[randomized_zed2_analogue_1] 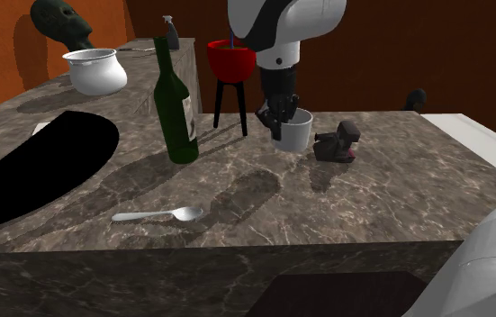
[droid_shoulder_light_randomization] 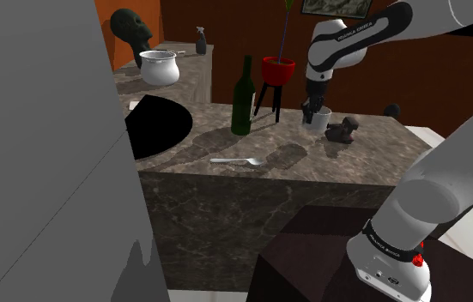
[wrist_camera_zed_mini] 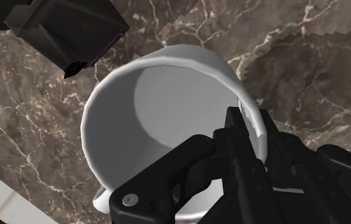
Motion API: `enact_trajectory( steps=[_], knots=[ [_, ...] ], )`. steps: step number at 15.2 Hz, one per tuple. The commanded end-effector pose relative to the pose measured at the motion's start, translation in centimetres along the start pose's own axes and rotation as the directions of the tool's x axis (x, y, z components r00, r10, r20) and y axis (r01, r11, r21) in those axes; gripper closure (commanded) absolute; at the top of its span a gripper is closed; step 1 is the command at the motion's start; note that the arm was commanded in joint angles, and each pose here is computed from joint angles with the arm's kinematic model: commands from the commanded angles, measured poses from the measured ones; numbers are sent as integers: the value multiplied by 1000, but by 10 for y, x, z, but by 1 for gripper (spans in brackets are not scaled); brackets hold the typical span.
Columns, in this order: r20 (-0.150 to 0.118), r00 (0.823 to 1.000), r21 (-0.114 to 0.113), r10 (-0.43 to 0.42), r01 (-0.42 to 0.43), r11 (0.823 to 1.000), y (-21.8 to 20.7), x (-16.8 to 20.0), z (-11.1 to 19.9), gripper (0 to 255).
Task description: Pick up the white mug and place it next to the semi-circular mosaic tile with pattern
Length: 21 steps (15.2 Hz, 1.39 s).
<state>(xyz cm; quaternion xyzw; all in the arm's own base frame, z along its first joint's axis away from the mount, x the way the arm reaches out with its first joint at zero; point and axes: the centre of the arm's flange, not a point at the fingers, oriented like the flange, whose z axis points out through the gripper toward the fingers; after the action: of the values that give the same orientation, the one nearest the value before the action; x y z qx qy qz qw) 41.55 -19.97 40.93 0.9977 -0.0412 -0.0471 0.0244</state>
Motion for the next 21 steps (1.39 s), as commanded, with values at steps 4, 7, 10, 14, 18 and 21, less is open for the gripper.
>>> enact_trajectory(
  steps=[4,7,10,14,18,21],
  knots=[
    [0,1000,0,0,0,1000,2,-3,-26,255],
    [0,1000,0,0,0,1000,2,-4,-42,255],
    [0,1000,0,0,0,1000,3,-6,-57,255],
    [0,1000,0,0,0,1000,4,-8,-76,255],
    [0,1000,0,0,0,1000,-42,18,-81,255],
    [0,1000,0,0,0,1000,-76,37,-85,255]
  ],
)
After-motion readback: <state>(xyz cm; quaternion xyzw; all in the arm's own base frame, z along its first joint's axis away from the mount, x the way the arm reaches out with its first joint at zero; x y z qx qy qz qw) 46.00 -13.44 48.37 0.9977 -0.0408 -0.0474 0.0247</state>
